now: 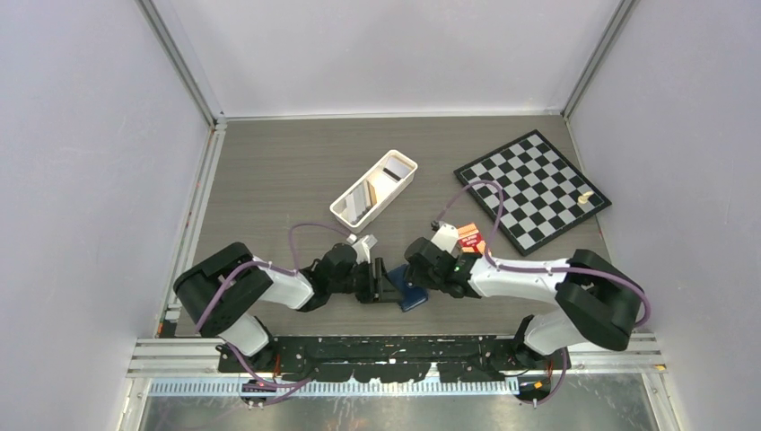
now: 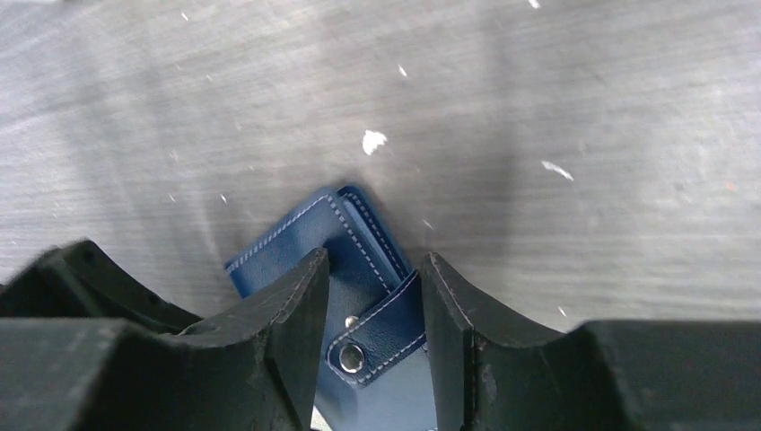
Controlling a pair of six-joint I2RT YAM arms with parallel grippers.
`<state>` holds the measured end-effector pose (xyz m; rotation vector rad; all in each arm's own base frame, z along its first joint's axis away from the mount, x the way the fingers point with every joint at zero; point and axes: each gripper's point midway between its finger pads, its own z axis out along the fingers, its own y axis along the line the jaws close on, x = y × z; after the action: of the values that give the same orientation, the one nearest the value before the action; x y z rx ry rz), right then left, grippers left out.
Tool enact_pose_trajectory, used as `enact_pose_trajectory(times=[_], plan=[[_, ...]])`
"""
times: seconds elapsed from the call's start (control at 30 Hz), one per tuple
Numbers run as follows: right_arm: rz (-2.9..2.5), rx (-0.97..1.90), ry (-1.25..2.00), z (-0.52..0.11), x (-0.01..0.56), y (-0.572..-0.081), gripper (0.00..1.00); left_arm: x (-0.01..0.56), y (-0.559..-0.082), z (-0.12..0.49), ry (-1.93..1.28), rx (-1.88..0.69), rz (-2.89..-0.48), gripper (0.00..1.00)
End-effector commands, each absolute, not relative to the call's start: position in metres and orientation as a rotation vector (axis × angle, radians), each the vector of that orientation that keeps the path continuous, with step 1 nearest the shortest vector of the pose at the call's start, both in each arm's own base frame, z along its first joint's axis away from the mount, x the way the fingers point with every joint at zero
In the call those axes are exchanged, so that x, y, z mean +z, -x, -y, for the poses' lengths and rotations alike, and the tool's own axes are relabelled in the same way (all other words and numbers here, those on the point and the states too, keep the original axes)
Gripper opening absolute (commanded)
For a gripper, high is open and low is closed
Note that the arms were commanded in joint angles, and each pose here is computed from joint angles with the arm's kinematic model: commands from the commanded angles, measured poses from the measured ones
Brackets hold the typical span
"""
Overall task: Put the credit cards into the card holder
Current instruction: Close the card holder at the center of the board.
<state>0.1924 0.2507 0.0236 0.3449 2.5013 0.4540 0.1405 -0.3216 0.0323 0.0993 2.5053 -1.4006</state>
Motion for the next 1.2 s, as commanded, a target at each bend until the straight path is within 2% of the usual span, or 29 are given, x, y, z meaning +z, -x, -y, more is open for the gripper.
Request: enact_pose_trajectory(times=[0.0,0.07,0.27,0.43,0.5,0.6,0.7,1.17], plan=[[-2.463,0.581,-0.273,-0.286,0.042,-0.217,0.45,-0.002,-0.161,0.295,0.09,-1.189,-2.544,0.45],[-2.46,0.565,-0.251,-0.286,0.043,-0.226,0.46,0.001,-0.172,0.291,0.127,-1.173,-2.517,0.45],[-2.49,0.458,-0.15,-0.261,0.051,-0.246,0.58,0.011,-0.193,0.283,0.148,-1.055,-2.472,0.44],[-2.539,0.306,0.091,-0.242,0.062,-0.239,0.59,0.022,-0.208,0.26,0.203,-0.865,-2.436,0.47],[-2.554,0.275,0.181,-0.238,0.066,-0.235,0.58,0.028,-0.216,0.257,0.219,-0.823,-2.414,0.48],[-2.591,0.281,0.296,-0.24,0.07,-0.227,0.48,0.034,-0.222,0.263,0.226,-0.837,-2.406,0.48],[-2.6,0.312,0.362,-0.246,0.071,-0.221,0.43,0.036,-0.225,0.274,0.238,-0.887,-2.402,0.48],[-2.57,0.341,0.501,-0.274,0.073,-0.211,0.44,0.026,-0.229,0.283,0.233,-0.884,-2.435,0.46]])
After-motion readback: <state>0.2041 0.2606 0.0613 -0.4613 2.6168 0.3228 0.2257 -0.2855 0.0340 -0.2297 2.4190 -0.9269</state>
